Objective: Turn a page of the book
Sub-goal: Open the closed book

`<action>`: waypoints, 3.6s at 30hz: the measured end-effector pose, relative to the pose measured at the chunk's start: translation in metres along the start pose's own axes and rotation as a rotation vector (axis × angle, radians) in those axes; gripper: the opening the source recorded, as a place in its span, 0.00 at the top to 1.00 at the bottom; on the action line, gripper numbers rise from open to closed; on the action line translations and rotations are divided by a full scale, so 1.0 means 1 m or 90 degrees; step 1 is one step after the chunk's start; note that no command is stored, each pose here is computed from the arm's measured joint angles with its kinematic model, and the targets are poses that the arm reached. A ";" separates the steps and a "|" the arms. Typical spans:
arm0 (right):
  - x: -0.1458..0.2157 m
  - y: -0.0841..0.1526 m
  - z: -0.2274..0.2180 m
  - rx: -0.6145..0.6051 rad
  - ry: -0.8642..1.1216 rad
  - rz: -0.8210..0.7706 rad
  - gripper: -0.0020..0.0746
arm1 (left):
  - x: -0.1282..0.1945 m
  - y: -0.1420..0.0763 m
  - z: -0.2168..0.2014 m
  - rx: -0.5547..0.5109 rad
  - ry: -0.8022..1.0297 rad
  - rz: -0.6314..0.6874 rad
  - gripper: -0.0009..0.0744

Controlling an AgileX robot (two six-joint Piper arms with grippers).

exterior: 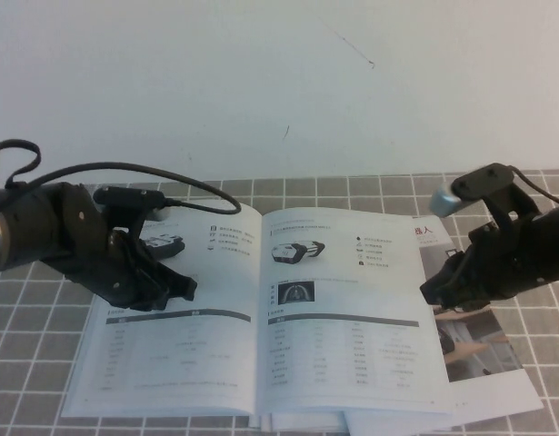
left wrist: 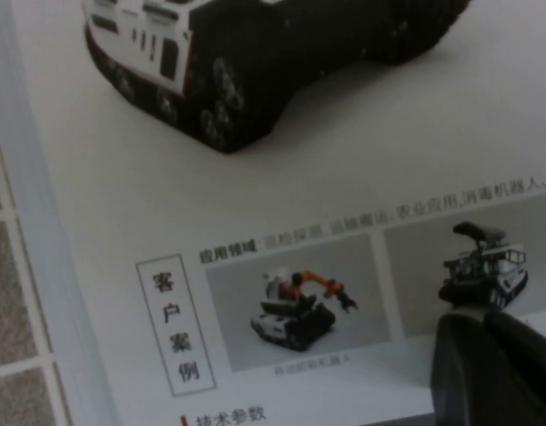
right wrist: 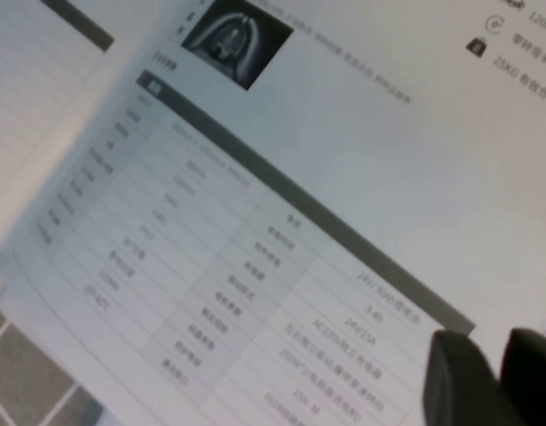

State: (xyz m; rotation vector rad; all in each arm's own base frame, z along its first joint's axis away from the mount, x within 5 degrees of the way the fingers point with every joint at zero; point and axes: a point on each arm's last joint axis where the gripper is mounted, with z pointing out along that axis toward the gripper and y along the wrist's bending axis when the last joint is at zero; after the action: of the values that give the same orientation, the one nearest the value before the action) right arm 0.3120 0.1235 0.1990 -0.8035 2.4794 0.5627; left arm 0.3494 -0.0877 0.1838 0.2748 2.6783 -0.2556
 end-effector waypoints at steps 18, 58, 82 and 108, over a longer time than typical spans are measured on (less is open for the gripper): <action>0.016 -0.026 0.064 -0.013 0.082 0.180 0.33 | 0.005 0.004 0.031 -0.001 0.028 -0.019 0.99; -0.016 -0.027 0.061 -0.047 0.057 0.232 0.37 | 0.005 -0.001 0.034 0.028 0.032 -0.076 0.99; -0.023 -0.017 0.079 -0.219 -0.012 0.258 0.37 | 0.005 -0.002 0.035 0.038 0.031 -0.096 0.99; -0.013 -0.045 0.076 -0.168 0.195 0.221 0.37 | 0.005 -0.002 0.035 0.039 0.032 -0.098 0.99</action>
State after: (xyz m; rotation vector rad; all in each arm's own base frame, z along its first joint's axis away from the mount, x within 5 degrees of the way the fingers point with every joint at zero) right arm 0.3724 0.1336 0.1345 -0.5868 2.8939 0.9682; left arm 0.3583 -0.0968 0.1504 0.0940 2.7480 -0.3835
